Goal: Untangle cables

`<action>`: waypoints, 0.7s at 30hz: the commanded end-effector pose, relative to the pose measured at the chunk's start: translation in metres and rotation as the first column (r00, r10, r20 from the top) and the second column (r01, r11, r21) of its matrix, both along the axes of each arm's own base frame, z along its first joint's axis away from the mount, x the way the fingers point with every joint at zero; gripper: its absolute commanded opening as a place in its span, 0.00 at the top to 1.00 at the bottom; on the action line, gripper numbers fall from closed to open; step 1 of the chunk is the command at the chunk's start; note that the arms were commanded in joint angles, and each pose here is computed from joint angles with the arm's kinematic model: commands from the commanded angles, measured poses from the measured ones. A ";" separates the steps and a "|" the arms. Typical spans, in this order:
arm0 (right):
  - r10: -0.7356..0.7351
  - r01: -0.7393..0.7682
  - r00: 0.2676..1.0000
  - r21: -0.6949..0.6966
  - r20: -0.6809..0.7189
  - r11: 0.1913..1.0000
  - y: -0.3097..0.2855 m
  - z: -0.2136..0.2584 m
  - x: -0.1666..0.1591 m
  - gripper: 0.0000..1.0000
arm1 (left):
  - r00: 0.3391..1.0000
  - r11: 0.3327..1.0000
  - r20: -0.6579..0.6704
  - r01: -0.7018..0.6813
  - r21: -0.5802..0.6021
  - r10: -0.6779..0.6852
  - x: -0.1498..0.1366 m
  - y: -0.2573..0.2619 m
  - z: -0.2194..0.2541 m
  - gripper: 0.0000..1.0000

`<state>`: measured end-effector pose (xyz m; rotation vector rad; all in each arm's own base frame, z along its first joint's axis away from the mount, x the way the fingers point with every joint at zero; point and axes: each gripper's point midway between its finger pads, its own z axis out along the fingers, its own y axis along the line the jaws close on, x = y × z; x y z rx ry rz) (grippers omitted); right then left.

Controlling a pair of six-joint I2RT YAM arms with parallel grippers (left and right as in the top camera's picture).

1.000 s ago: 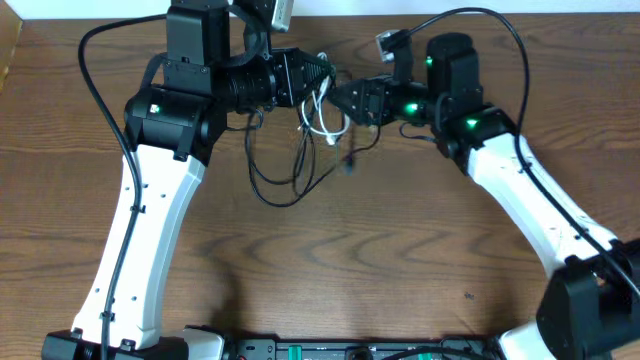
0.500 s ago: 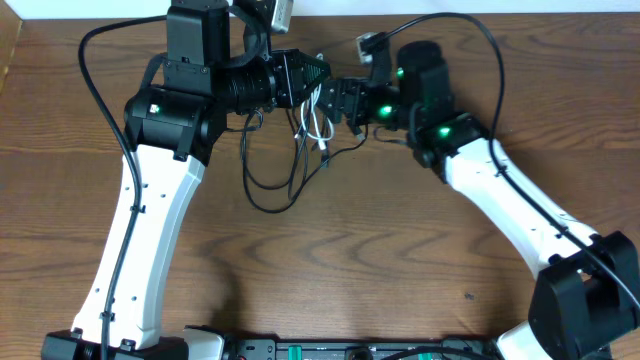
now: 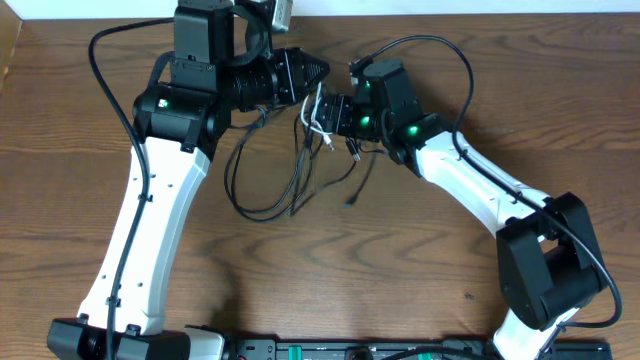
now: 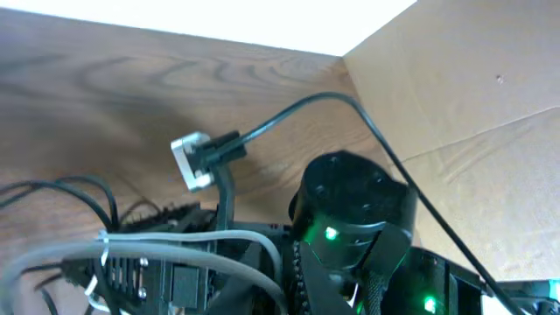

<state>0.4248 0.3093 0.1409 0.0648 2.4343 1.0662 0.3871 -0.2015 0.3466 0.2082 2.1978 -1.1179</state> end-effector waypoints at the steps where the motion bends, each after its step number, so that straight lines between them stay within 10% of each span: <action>1: -0.087 0.075 0.993 -0.141 -0.080 0.987 -0.030 -0.049 0.002 0.45 | 0.967 0.994 0.251 0.072 -0.082 -0.049 -0.033 -0.001 0.087 0.92; 13: -0.103 0.039 0.974 -0.298 -0.201 0.954 -0.071 -0.081 -0.020 0.45 | 0.876 0.979 0.437 -0.175 -0.108 0.205 -0.042 0.078 0.148 0.92; 21: 0.036 -0.086 0.976 -0.224 -0.216 0.971 -0.085 -0.076 -0.022 0.61 | 0.880 0.965 0.396 -0.245 -0.096 0.263 -0.034 0.100 0.138 0.92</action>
